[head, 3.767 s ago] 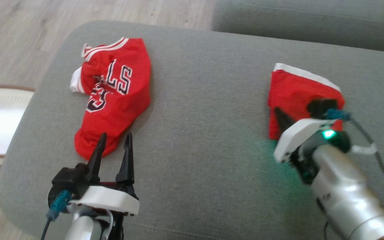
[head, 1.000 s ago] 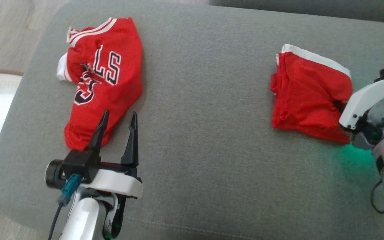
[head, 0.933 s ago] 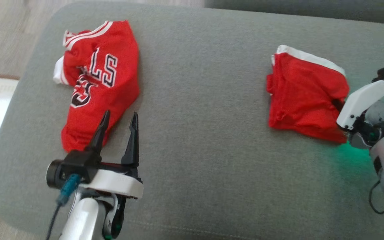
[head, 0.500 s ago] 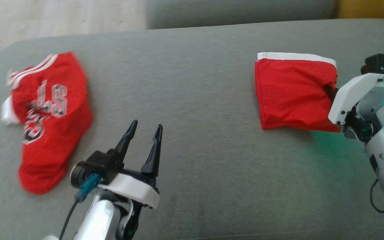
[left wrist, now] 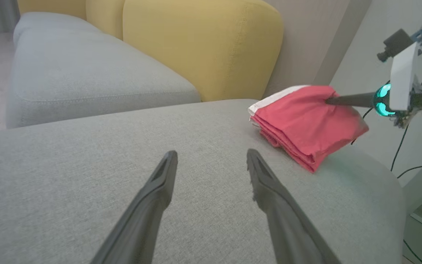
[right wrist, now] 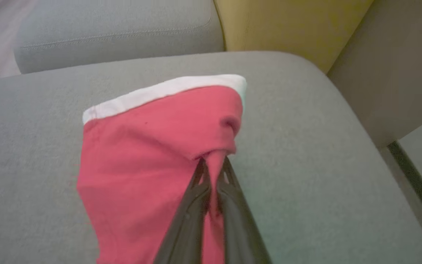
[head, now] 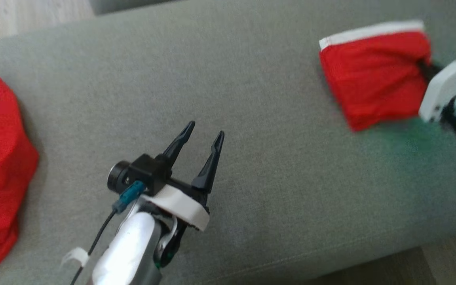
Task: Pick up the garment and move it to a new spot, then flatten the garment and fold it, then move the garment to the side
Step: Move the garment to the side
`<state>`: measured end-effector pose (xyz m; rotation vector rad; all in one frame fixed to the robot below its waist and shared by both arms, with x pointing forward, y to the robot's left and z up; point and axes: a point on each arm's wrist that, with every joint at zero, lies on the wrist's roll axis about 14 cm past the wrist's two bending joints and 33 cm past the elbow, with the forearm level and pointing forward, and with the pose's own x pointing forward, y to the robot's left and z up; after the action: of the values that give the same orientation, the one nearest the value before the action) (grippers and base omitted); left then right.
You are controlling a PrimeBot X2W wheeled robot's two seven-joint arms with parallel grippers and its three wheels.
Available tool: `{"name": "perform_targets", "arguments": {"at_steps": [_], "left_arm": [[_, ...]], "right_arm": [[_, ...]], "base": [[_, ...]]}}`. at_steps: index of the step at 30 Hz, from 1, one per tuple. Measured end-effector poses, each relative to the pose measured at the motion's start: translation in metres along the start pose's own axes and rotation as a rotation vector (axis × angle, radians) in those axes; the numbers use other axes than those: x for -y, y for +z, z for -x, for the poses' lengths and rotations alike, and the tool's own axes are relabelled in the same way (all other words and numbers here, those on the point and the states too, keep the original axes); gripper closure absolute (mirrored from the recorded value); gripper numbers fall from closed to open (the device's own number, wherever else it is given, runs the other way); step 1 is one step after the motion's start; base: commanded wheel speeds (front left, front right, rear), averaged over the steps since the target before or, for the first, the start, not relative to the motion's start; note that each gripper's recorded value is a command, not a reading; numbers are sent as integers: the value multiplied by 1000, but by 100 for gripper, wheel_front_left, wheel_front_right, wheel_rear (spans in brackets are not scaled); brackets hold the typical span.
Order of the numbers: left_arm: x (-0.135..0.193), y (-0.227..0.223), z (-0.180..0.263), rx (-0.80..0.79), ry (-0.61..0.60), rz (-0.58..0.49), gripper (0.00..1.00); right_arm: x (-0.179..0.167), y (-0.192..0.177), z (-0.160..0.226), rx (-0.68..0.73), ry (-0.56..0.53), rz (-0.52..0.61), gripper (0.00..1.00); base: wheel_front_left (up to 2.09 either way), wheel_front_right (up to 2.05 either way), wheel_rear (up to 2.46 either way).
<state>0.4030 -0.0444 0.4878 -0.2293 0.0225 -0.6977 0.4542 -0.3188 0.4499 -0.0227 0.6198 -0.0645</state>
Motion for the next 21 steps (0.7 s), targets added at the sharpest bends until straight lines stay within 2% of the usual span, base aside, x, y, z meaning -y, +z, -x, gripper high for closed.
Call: {"name": "perform_targets", "arguments": {"at_steps": [6,8,13,14,15,17,21], "left_arm": [[-12,-27,-17,-60,-20,18,0],[-21,-38,-21,-80,-12,33,0],[-36,-57,-19,-122,14,35,0],[-38,-58,-18,-125,18,34,0],[-39,-58,-17,-125,24,32,0],[-39,-55,-17,-119,28,26,0],[-39,-42,-15,-92,37,14,0]], "right_arm": [[30,32,-23,36,-73,113,100],[49,34,-34,12,-125,135,100],[71,27,-47,-48,-202,129,100],[74,25,-48,-58,-214,117,56],[75,24,-48,-67,-220,120,3],[71,25,-48,-62,-217,115,0],[66,39,-42,2,-211,161,0]], "base": [[0,0,0],[0,0,0],[0,0,0],[0,0,0],[0,0,0],[0,0,0],[0,0,0]]}}
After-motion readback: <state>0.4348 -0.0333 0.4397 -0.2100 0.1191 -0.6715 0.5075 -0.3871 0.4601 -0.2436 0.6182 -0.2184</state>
